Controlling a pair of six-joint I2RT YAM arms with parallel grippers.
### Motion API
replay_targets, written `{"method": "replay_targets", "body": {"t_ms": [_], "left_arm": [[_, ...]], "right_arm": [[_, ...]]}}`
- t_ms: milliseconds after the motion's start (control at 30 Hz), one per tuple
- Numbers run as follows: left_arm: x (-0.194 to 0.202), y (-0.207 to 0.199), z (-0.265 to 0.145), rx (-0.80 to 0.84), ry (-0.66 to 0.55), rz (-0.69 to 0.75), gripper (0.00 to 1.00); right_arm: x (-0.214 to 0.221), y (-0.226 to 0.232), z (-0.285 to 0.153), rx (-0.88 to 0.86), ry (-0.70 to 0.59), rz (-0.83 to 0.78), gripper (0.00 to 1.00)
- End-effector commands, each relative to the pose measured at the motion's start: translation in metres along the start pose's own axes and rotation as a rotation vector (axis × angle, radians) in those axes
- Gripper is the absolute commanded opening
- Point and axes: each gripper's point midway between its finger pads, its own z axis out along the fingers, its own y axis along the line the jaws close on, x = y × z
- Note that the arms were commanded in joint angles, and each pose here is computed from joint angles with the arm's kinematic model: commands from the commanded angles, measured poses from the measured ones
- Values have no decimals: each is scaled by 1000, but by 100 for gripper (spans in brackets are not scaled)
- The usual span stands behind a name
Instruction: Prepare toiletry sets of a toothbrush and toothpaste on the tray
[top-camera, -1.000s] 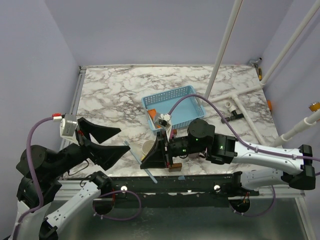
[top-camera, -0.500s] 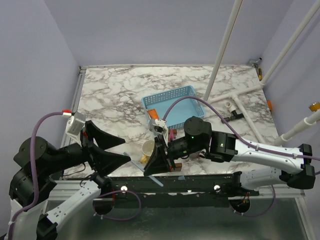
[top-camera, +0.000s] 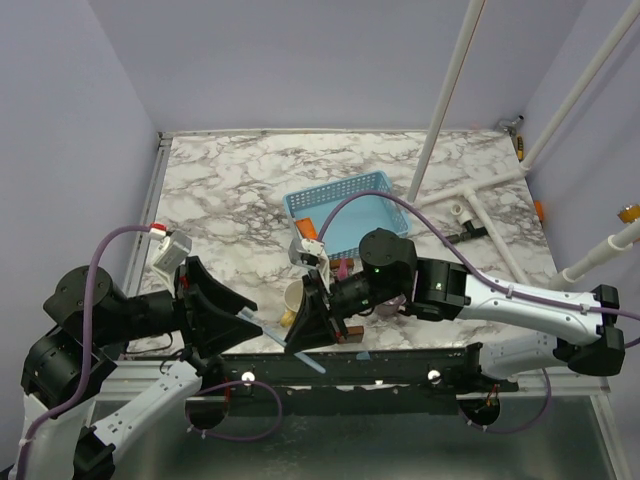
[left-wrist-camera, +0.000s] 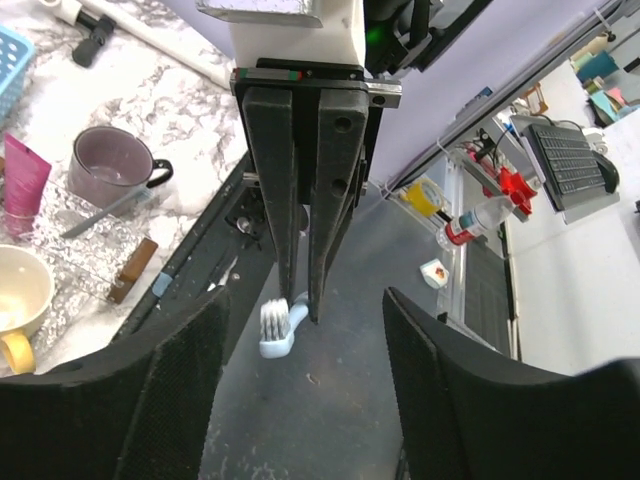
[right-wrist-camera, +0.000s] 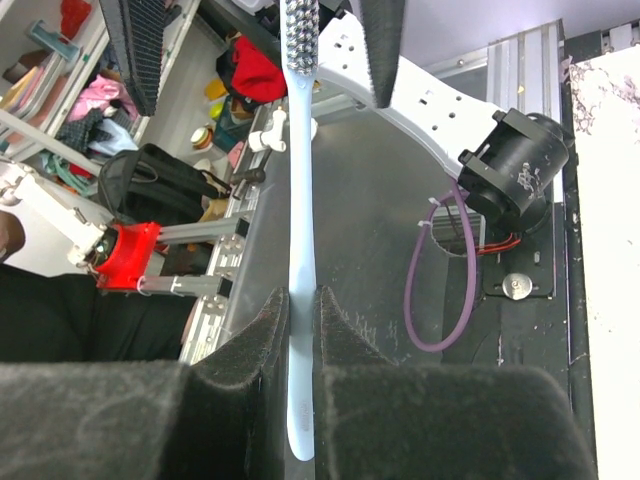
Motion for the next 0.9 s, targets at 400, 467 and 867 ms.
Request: {"method": "replay_targets", "body": {"t_ms": [400, 467, 867], "left_arm": [[15, -3, -4, 18, 84, -11, 29], [15, -2, -4, 12, 84, -10, 22], [13, 11, 5, -20, 74, -9, 0]], "right_arm": [[1, 7, 2, -27, 17, -3, 1], [2, 6, 2, -25, 19, 1, 1], [12, -14, -11, 106, 2, -5, 26]]}}
